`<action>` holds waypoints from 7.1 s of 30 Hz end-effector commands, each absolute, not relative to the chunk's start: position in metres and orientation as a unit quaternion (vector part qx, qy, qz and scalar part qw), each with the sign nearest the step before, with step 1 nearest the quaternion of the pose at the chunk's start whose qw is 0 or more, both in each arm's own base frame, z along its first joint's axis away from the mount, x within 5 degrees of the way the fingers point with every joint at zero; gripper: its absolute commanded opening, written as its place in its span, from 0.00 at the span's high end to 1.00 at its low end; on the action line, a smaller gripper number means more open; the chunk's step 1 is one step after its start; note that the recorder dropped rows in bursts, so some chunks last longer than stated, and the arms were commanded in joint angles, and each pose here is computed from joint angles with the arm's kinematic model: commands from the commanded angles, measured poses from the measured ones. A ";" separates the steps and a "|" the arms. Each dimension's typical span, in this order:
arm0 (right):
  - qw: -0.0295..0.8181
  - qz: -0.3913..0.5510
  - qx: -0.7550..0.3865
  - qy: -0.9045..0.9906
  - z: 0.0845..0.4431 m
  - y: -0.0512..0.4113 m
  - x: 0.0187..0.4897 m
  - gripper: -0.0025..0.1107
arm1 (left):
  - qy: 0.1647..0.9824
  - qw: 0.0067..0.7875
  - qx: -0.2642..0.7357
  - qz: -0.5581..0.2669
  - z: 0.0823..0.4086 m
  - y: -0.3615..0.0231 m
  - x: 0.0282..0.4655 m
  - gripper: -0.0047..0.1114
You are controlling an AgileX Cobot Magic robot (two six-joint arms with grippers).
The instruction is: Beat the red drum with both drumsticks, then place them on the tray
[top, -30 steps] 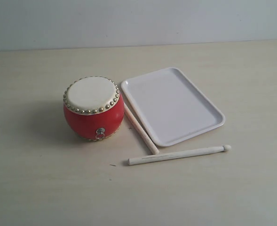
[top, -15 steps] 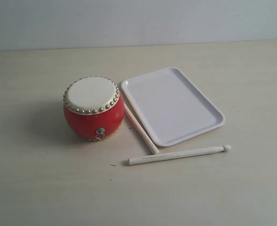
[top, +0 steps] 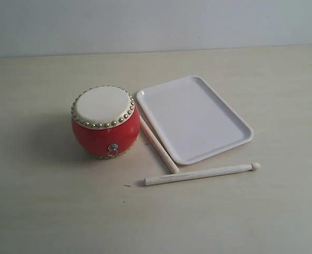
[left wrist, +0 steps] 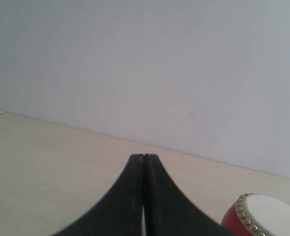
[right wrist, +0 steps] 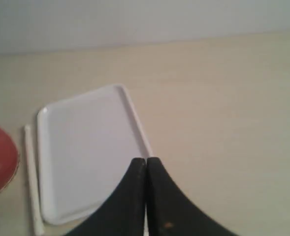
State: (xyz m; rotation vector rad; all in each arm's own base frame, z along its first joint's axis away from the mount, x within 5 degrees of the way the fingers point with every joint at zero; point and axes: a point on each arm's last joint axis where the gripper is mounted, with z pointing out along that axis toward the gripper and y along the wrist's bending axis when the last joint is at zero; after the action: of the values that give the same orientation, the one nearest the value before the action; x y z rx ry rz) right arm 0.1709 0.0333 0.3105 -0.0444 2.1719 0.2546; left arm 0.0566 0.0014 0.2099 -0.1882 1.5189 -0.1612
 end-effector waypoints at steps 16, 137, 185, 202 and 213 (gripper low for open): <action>0.115 0.112 -0.376 0.913 0.247 0.196 0.296 0.93 | 0.681 0.724 -0.085 -0.072 0.211 0.001 0.056 0.96; 0.012 0.100 -0.324 0.941 0.128 0.268 0.309 0.59 | 0.681 0.724 -0.086 -0.073 0.211 0.001 0.056 0.96; -0.036 0.065 -0.272 0.960 0.108 0.263 0.307 0.62 | 0.681 0.724 -0.086 -0.072 0.211 0.001 0.056 0.96; 0.012 0.051 -0.228 0.972 0.134 0.259 0.311 0.98 | 0.681 0.724 -0.086 -0.072 0.211 0.001 0.056 0.96; 0.083 0.070 -0.230 0.967 0.186 0.255 0.310 0.98 | 0.681 0.724 -0.086 -0.072 0.211 0.001 0.056 0.96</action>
State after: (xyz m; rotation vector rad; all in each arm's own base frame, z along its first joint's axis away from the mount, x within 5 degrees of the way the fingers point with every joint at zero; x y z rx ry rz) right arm 0.3107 0.2552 0.1685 -0.6947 2.9439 0.1827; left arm 0.0566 0.0013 0.2100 -0.1880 1.5173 -0.1613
